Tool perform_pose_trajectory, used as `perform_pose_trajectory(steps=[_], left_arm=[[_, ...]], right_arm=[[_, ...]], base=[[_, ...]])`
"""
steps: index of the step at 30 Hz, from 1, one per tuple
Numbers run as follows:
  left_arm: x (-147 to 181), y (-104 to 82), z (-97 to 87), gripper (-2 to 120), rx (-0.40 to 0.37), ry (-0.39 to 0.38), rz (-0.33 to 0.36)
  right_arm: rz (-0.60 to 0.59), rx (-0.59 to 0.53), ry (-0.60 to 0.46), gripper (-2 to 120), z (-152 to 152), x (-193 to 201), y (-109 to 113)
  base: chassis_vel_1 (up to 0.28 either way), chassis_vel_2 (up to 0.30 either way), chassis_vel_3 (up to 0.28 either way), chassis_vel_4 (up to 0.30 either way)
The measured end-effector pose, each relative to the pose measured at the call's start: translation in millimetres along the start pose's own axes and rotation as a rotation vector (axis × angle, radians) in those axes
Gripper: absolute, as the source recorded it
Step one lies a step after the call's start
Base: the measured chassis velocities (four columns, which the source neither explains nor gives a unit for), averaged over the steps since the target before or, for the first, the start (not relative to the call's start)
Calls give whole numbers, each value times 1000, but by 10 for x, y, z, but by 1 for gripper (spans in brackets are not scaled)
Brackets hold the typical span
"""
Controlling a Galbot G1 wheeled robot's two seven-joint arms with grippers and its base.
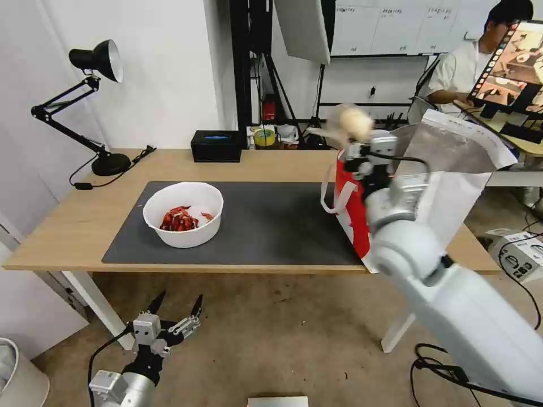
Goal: Pick up the trash from the table and place it into the takeout bag.
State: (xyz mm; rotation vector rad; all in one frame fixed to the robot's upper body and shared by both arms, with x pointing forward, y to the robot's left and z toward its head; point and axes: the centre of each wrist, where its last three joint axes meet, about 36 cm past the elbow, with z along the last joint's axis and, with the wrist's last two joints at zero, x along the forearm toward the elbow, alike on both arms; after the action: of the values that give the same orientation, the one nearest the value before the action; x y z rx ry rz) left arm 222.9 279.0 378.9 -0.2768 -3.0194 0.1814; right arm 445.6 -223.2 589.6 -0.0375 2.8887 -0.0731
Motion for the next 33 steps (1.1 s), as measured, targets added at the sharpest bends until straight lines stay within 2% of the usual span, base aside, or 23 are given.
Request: perform_pose_trajectory(steps=[4, 5, 13, 16, 17, 19, 21, 23, 24, 26, 27, 30, 31, 33], left_arm=[[-12, -4, -12, 100, -2, -4, 5], [-18, -12, -18, 100, -3, -6, 9], [-51, -46, -20, 100, -2, -6, 28], [-61, -56, -25, 100, -2, -7, 34], [-61, -56, -25, 100, -2, -7, 34], [-64, -58, -26, 100, -1, -7, 35], [-65, -61, -25, 100, -1, -7, 35], [-66, -69, -17, 100, -1, -5, 37], [-66, -69, -17, 100, -1, -5, 37], [-68, -83, -4, 100, 0, -3, 40], [-68, -83, -4, 100, 0, -3, 40], [-72, -90, 4, 100, 0, -1, 42], [-72, -90, 4, 100, 0, -1, 42], [-74, -90, 4, 100, 0, 0, 43]], right_arm=[[43, 13, 18, 5, -15, 8, -144], [77, 27, 40, 5, -8, 23, -244], [114, 64, 97, 8, 25, 95, -391], [115, 73, 108, 23, 24, 117, -403], [115, 73, 108, 23, 24, 117, -403], [115, 79, 110, 34, 16, 116, -416], [115, 81, 110, 38, 13, 113, -425], [118, 86, 112, 48, 16, 105, -444], [118, 86, 112, 48, 16, 105, -444], [118, 90, 113, 59, 14, 100, -452], [118, 90, 113, 59, 14, 100, -452], [120, 93, 113, 75, 13, 92, -458], [120, 93, 113, 75, 13, 92, -458], [121, 96, 114, 84, 15, 89, -464]], base=[[0, 0, 0, 0], [0, 0, 0, 0], [0, 0, 0, 0], [0, 0, 0, 0], [0, 0, 0, 0], [0, 0, 0, 0], [0, 0, 0, 0], [0, 0, 0, 0], [0, 0, 0, 0], [0, 0, 0, 0], [0, 0, 0, 0], [0, 0, 0, 0], [0, 0, 0, 0], [0, 0, 0, 0]])
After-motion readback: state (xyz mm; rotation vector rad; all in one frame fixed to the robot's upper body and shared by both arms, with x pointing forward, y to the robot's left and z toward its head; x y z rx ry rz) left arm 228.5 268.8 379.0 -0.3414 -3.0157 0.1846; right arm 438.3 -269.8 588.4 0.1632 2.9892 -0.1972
